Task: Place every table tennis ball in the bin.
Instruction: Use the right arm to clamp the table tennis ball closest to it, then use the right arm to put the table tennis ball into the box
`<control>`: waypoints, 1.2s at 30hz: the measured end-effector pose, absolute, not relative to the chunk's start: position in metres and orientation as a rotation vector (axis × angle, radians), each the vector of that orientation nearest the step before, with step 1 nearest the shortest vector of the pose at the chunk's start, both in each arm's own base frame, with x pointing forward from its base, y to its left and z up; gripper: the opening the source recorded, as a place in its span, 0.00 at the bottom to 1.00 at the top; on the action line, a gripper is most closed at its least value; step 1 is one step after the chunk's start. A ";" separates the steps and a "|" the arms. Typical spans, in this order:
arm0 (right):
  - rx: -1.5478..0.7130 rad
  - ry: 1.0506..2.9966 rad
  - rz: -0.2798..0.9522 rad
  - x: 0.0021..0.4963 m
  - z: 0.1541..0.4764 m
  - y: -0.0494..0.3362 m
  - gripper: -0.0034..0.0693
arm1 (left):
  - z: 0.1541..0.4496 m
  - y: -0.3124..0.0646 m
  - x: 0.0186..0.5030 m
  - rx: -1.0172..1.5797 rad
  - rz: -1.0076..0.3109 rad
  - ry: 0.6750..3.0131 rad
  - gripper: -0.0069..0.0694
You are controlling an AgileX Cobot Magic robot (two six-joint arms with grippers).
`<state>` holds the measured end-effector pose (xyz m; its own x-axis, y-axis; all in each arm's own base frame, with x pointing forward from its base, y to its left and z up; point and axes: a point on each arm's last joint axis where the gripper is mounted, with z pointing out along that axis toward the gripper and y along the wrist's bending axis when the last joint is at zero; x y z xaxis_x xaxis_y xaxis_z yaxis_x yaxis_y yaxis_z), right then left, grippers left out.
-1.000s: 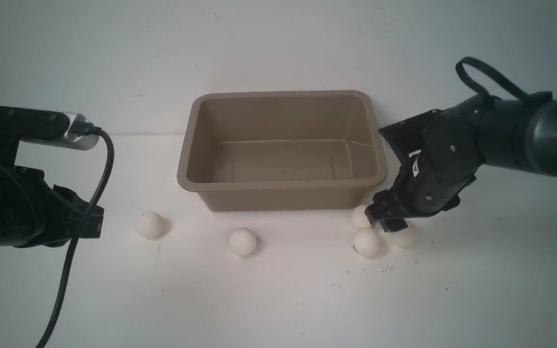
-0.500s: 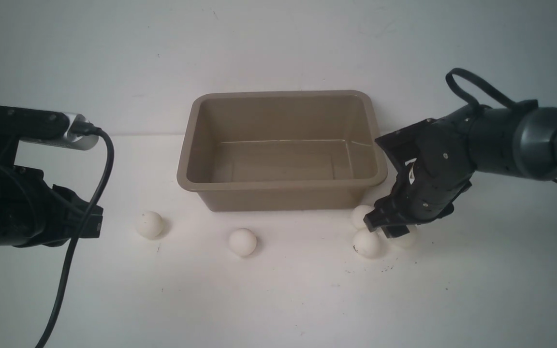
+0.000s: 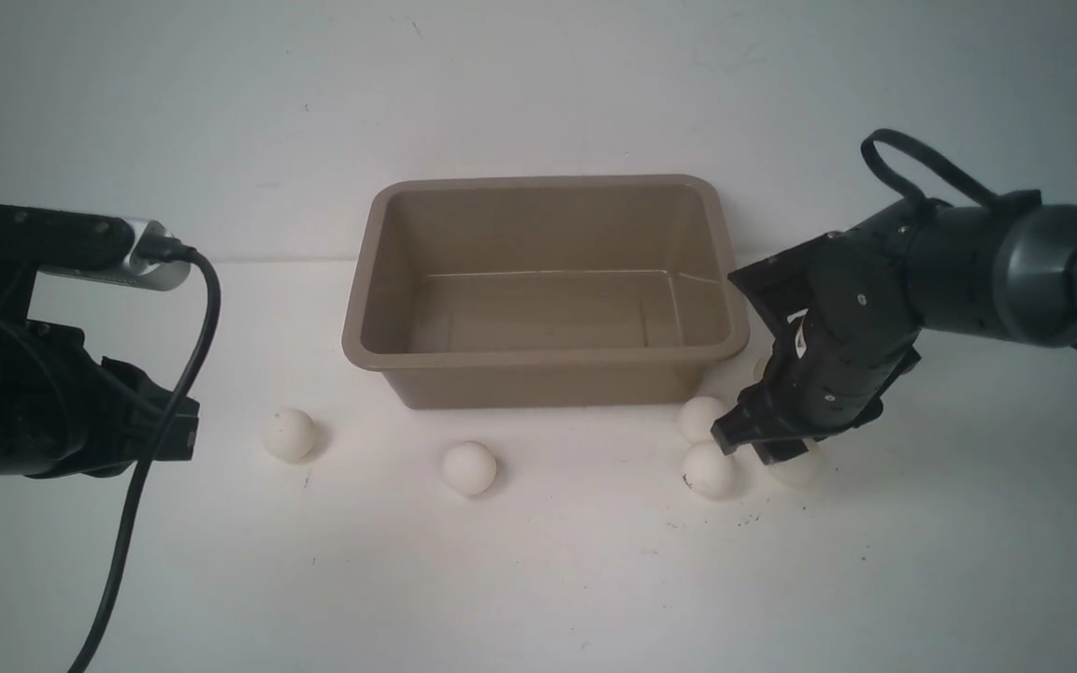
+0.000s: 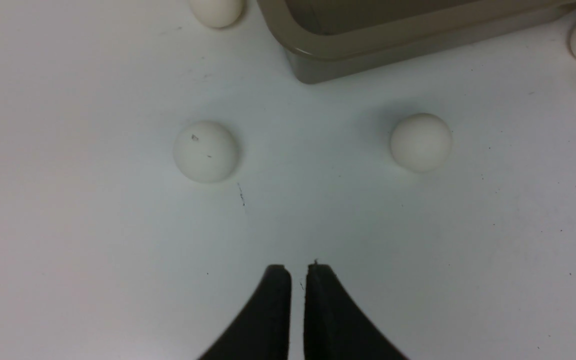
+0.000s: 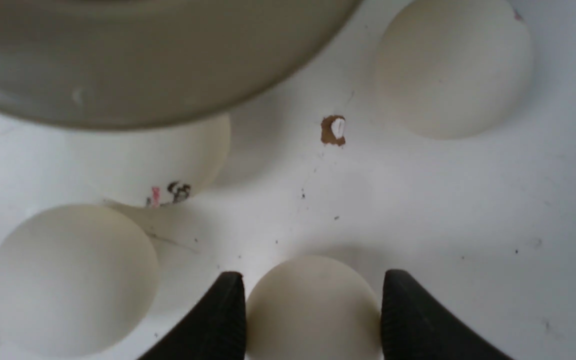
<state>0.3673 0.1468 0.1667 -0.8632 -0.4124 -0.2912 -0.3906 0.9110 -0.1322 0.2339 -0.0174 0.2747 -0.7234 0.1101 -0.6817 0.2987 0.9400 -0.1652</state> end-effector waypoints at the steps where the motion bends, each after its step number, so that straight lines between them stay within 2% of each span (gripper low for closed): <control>1: -0.596 2.763 -0.102 0.366 0.168 0.146 0.49 | 0.275 -0.017 0.234 0.287 -0.343 2.374 0.13; 4: -0.588 2.739 -0.097 0.363 0.184 0.145 0.49 | 0.275 -0.017 0.234 0.287 -0.343 2.374 0.13; 7: -0.569 2.647 -0.066 0.360 0.217 0.144 0.49 | 0.275 -0.017 0.234 0.289 -0.343 2.374 0.13; 9: -0.565 2.553 -0.015 0.363 0.249 0.147 0.49 | 0.275 -0.017 0.234 0.298 -0.336 2.370 0.13; 14: -0.592 2.408 0.092 0.385 0.289 0.164 0.49 | 0.275 -0.017 0.234 0.304 -0.333 2.368 0.13; 17: -0.593 2.400 0.119 0.405 0.287 0.174 0.49 | 0.275 -0.017 0.234 0.303 -0.332 2.367 0.13; 26: -0.586 2.430 0.155 0.456 0.253 0.199 0.49 | 0.275 -0.017 0.234 0.303 -0.331 2.367 0.13; 29: -0.587 2.439 0.161 0.464 0.244 0.203 0.53 | 0.275 -0.017 0.234 0.305 -0.330 2.367 0.13; 32: -0.615 2.430 0.147 0.469 0.236 0.205 0.61 | 0.275 -0.017 0.234 0.310 -0.328 2.366 0.13; 36: -0.624 2.372 0.141 0.474 0.235 0.206 0.63 | 0.275 -0.017 0.234 0.313 -0.326 2.366 0.13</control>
<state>0.4745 0.2064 0.2347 -0.6604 -0.3990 -0.6362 -0.4713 0.8798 -0.0625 0.2343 -0.0170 0.2749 -0.7136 0.1319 -0.6881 0.3134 0.9385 -0.1450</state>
